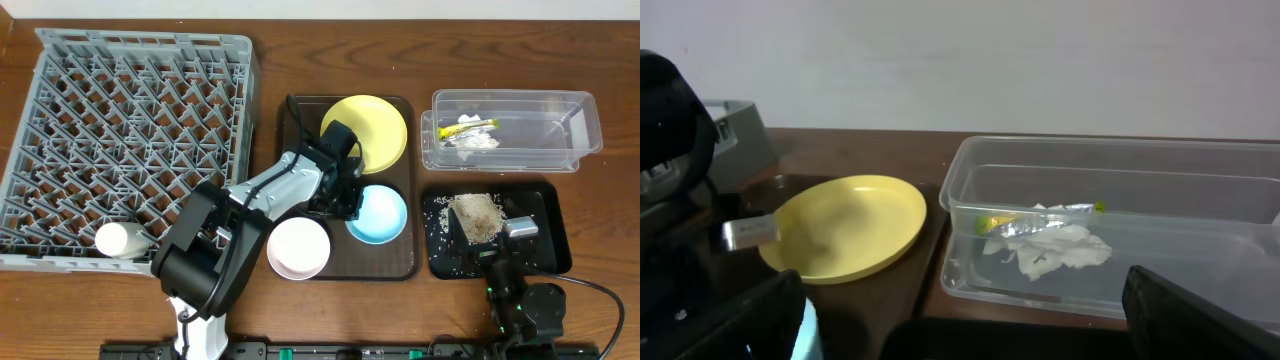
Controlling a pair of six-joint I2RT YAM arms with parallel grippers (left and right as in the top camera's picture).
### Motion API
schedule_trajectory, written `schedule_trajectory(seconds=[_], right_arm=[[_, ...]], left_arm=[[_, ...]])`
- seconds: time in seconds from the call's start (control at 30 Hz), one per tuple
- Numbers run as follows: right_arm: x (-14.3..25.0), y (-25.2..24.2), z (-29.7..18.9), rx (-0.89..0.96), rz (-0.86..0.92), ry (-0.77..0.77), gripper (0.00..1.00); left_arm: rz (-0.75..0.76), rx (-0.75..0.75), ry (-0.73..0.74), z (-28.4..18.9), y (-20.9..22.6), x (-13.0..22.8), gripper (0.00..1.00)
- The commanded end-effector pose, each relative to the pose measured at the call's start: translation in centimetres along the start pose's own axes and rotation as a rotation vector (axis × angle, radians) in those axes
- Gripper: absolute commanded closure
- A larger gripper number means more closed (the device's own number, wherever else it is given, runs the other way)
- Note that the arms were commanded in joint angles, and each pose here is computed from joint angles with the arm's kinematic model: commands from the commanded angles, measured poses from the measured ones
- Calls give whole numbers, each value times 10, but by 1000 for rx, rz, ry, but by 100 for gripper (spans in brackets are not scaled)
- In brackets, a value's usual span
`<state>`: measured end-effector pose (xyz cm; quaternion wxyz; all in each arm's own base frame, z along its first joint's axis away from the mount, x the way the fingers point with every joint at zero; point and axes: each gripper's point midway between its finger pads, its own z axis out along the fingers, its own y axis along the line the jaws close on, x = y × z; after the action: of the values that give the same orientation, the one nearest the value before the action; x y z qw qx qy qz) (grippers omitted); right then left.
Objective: Sort waste into correct bins and load items into the dishwasher
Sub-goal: 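Carry the light-blue bowl into the dish rack and release it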
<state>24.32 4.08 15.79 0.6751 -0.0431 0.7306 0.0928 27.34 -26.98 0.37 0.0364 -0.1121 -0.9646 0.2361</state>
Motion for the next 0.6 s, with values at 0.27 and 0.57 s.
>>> schedule_trajectory(seconds=[0.27, 0.57], right_arm=[[1, -2, 0, 9, -4, 3, 1], [1, -2, 0, 10, -4, 3, 1]], left_arm=[[-49, 23, -245, -117, 0, -28, 92], [-380, -766, -728, -311, 156, 4, 92]])
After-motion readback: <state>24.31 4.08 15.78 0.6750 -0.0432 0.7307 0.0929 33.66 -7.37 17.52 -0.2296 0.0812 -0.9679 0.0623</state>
